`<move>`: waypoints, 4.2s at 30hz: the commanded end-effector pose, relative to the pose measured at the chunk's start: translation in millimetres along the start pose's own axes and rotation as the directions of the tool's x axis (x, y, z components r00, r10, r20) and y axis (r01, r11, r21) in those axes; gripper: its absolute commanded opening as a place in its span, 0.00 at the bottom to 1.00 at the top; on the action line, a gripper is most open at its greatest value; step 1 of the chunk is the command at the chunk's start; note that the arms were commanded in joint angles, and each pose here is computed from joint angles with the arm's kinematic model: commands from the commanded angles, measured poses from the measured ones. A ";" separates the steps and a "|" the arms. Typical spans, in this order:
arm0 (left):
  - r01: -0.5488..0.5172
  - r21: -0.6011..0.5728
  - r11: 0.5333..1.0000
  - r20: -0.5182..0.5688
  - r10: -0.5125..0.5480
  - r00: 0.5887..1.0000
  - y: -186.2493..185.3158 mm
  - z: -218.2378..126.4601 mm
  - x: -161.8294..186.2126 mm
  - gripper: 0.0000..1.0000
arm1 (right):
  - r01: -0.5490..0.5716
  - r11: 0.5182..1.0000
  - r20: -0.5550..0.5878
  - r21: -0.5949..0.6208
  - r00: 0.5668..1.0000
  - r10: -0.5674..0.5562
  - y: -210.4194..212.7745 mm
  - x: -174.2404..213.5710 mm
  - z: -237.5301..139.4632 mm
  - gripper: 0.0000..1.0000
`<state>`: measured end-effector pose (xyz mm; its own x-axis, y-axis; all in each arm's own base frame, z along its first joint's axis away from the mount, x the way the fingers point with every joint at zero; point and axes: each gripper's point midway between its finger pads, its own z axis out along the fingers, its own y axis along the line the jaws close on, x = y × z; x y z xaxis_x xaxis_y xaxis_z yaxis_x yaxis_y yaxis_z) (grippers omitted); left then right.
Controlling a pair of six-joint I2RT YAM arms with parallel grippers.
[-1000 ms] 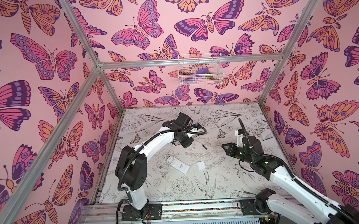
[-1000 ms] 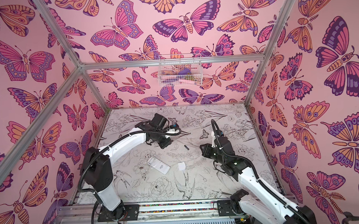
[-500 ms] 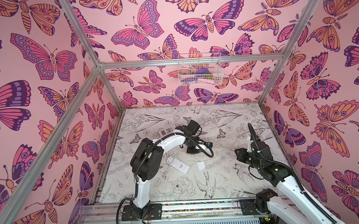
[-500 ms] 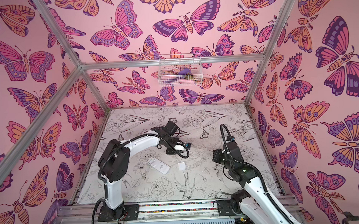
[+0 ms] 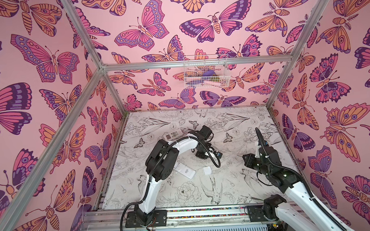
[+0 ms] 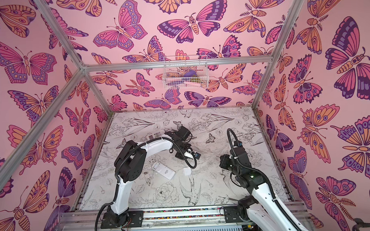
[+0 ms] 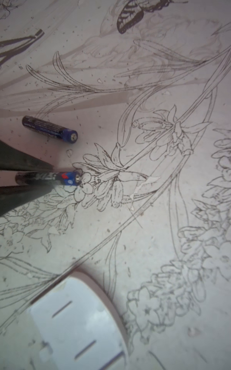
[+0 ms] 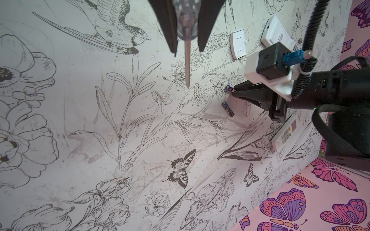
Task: Unload the batteries from the remote control
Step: 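Lower the blue battery beside the other battery and open the left gripper, then move the open left gripper over the white remote while the right draws back, then lower the left gripper onto the remote while the right gripper sets the screwdriver down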
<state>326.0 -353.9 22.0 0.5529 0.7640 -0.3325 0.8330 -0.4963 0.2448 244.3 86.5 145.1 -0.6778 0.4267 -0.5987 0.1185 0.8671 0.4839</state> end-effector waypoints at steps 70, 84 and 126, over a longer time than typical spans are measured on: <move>0.571 -0.243 0.784 -0.252 -0.620 0.743 -113.8 -103.2 155.3 0.52 | -0.052 0.999 0.094 -0.011 0.994 0.052 -23.7 -23.9 7.8 0.00; 0.893 -0.439 0.100 -0.006 -0.994 0.108 -146.7 -148.8 213.0 0.56 | -0.055 0.998 0.107 -0.020 0.993 0.057 -31.0 -33.9 21.2 0.00; 0.817 -0.420 0.395 0.067 -0.884 0.462 -39.3 -173.8 220.6 1.00 | -0.270 0.961 -0.019 -0.052 0.963 0.270 -67.4 -36.6 146.9 0.03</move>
<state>400.6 -85.1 108.6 -0.5471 0.7092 -0.4447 0.7066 0.6761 0.2090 370.8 51.5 58.5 -0.6191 0.6188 -0.4836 0.2087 0.7233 0.6582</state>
